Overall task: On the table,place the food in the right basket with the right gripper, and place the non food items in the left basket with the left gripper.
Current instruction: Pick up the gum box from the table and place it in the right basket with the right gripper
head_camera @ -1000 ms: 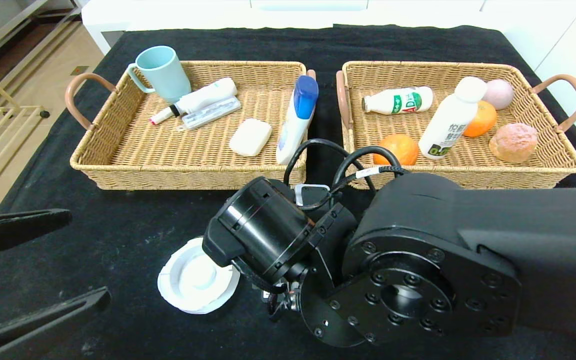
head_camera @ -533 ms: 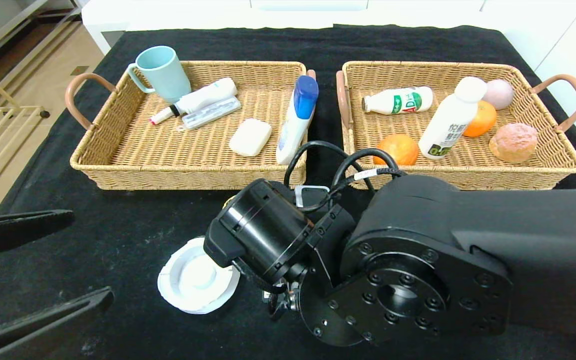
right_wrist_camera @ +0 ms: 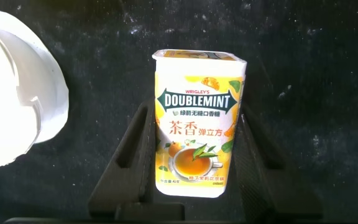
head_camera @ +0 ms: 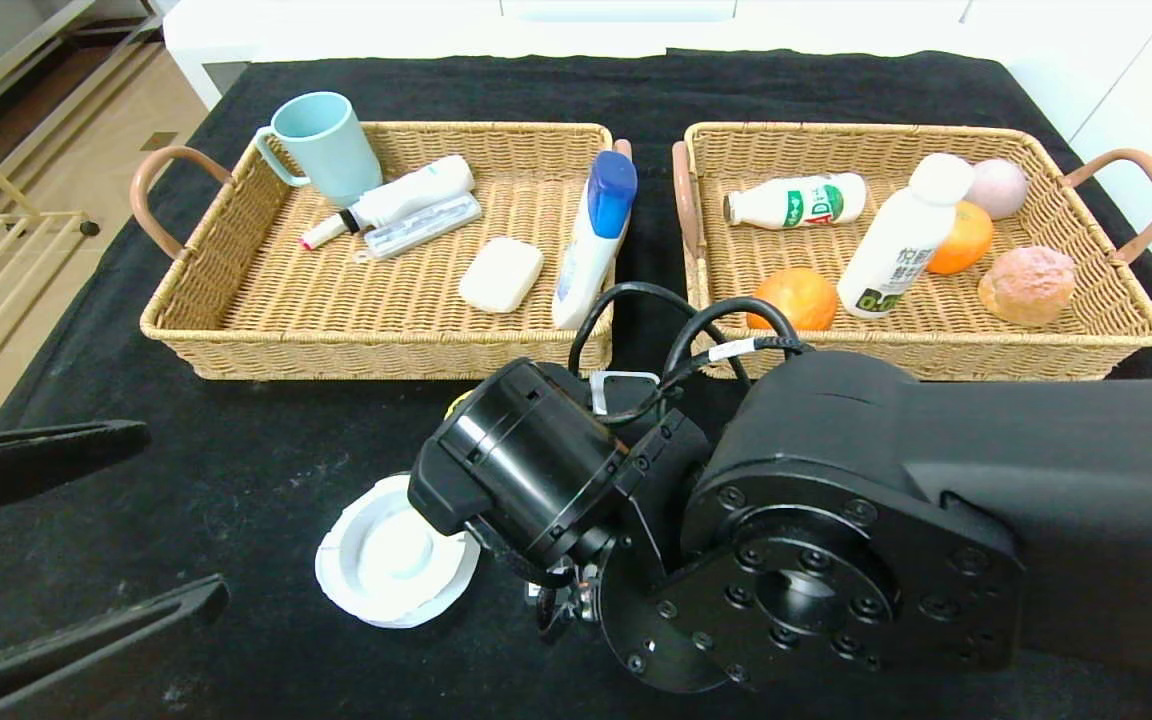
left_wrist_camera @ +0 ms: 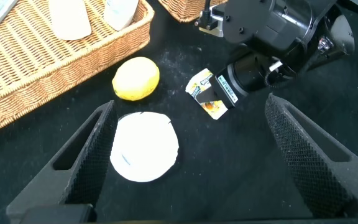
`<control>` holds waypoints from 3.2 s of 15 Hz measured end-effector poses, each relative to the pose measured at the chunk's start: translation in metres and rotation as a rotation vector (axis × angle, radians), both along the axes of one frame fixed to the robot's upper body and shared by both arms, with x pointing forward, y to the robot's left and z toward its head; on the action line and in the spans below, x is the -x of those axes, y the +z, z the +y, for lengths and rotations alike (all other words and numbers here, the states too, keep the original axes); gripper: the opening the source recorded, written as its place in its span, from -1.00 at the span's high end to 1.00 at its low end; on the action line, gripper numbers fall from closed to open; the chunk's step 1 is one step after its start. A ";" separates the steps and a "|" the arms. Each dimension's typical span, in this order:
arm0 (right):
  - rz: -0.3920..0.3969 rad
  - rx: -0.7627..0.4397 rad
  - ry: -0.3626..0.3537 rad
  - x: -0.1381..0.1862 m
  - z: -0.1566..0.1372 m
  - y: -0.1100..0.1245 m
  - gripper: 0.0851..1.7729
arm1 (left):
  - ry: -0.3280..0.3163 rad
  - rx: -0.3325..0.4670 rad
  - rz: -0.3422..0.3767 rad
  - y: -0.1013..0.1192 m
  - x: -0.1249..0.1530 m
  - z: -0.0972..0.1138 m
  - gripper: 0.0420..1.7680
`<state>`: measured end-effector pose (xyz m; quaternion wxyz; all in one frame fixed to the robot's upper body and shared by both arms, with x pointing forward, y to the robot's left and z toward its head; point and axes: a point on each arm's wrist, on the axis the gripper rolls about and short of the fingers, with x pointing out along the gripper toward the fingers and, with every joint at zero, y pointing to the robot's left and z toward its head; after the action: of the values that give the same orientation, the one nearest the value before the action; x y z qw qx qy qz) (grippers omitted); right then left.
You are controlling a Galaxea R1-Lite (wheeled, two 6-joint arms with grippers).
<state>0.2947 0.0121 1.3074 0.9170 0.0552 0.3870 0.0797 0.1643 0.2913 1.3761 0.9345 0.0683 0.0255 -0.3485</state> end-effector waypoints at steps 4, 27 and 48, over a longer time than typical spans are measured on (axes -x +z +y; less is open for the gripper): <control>0.000 0.005 -0.001 0.000 0.000 -0.001 0.15 | 0.000 -0.003 0.006 -0.001 -0.001 0.000 -0.94; -0.436 0.105 -0.037 -0.029 -0.106 0.107 0.15 | -0.012 -0.006 0.010 -0.003 -0.002 -0.001 -0.94; -0.695 0.121 -0.133 -0.108 -0.105 0.099 -0.36 | -0.013 0.002 -0.004 -0.001 0.002 0.000 -0.94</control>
<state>0.4027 -0.0925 1.4060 0.9986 -0.0046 0.0515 0.0108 0.1627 0.2914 1.3747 0.9322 0.0683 0.0230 -0.3546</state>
